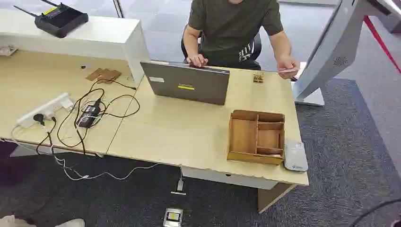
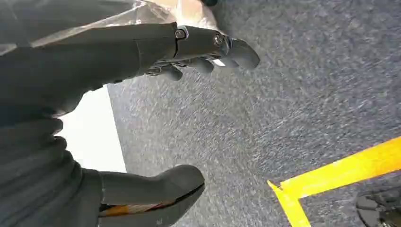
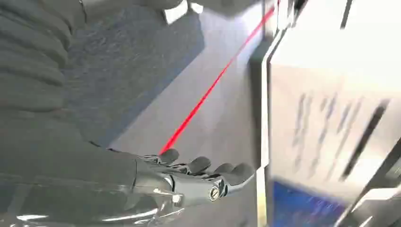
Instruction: Pass the card to the sensor for recognition and then transmit it.
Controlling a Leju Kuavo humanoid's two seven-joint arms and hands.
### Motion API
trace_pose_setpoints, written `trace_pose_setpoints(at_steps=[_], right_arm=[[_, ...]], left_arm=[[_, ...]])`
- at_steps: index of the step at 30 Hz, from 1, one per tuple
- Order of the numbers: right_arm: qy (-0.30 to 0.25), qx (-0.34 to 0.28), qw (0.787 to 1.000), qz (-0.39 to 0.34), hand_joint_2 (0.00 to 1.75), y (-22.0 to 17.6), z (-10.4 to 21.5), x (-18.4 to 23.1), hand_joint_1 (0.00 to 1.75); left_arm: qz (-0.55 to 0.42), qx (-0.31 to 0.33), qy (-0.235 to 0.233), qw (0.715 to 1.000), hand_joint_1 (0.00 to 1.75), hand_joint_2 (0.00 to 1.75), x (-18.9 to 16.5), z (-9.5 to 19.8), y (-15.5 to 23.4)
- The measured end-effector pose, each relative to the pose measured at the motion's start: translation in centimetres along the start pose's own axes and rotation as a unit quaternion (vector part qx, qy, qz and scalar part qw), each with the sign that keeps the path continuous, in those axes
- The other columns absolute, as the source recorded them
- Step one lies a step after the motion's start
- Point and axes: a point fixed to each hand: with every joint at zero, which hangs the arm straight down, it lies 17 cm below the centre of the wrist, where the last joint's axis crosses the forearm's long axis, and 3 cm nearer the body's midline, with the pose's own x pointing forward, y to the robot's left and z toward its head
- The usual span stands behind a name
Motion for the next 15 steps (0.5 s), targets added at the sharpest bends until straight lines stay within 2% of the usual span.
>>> trace_pose_setpoints(at_steps=[3, 8, 15], right_arm=[[-0.046, 0.084, 0.993, 0.065, 1.75, 6.2, 0.3, 4.6, 0.00], [-0.135, 0.154, 0.962, 0.182, 1.75, 14.2, 1.7, 10.9, 0.00], [-0.217, 0.215, 0.899, 0.315, 1.75, 22.4, 5.0, 13.1, 0.00]], left_arm=[[-0.008, -0.007, -0.008, 1.000, 0.00, 1.75, 1.2, 0.1, 0.2], [-0.030, -0.018, -0.015, 0.999, 0.00, 1.75, 2.9, 0.3, 0.2], [-0.047, -0.026, -0.010, 0.998, 0.00, 1.75, 4.7, 0.6, 0.0]])
